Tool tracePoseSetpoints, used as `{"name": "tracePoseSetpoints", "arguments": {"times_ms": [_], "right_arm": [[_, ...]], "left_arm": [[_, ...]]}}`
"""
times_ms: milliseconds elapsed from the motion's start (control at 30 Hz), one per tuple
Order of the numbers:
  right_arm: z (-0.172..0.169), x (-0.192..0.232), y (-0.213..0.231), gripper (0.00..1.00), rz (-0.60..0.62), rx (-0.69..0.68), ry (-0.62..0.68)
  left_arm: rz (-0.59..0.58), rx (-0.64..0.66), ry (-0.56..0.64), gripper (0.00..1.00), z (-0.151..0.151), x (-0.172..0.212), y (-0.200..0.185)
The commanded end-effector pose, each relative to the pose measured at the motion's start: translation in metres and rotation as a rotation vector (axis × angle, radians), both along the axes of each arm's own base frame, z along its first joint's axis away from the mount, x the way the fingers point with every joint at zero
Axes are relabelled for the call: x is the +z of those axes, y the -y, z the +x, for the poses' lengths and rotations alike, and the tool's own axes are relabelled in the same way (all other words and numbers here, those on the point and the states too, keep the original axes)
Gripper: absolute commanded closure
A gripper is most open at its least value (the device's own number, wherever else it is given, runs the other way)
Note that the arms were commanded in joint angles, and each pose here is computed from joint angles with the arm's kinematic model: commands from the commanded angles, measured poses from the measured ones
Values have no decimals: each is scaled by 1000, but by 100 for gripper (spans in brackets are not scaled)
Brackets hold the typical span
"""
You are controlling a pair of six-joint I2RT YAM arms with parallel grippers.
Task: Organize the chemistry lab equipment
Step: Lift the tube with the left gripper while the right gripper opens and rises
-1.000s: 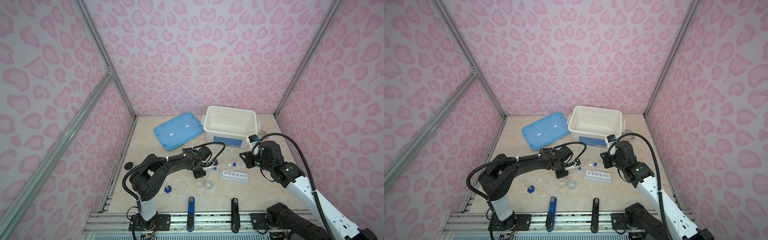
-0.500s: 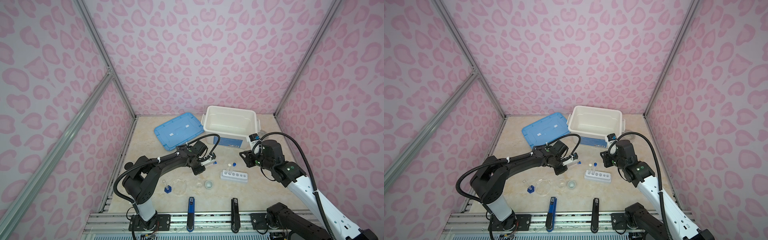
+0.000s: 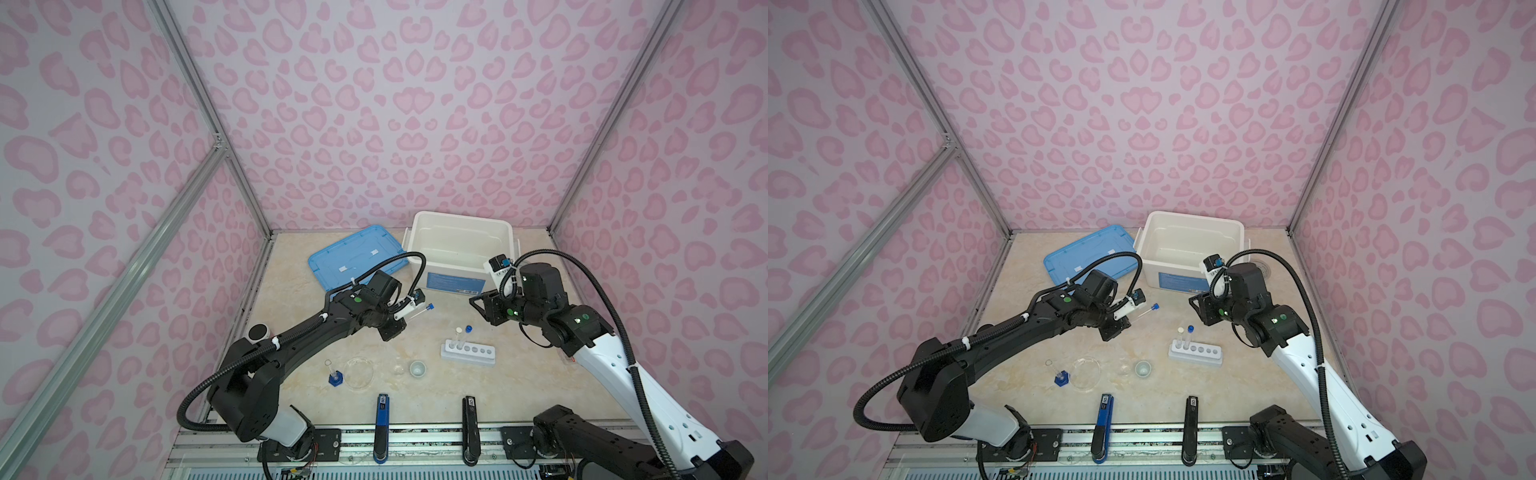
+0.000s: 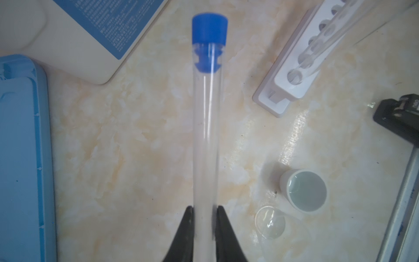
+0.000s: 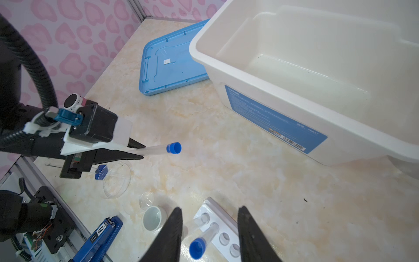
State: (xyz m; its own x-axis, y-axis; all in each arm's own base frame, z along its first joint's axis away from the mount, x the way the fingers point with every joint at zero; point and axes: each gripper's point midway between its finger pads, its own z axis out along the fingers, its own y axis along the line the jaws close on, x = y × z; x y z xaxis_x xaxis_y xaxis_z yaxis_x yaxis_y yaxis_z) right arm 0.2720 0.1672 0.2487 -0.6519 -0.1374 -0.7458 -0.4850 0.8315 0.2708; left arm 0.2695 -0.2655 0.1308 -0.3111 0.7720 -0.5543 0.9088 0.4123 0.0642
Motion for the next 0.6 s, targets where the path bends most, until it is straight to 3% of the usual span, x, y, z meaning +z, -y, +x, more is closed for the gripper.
{"name": "tracePoseSetpoints", "arguments": {"times_ms": [0,333,567], "right_arm": [[-7,9,-18,54,44,90,-11],[-15,22,-53,48,60,250,-46],[-17,22,-72,46,31,313,-67]], "left_arm": [[-76,-2,32,94,-2,22,4],[-210,-23,109,94,-12,72,6],[-253,-44,132,94,-19,85,5]]}}
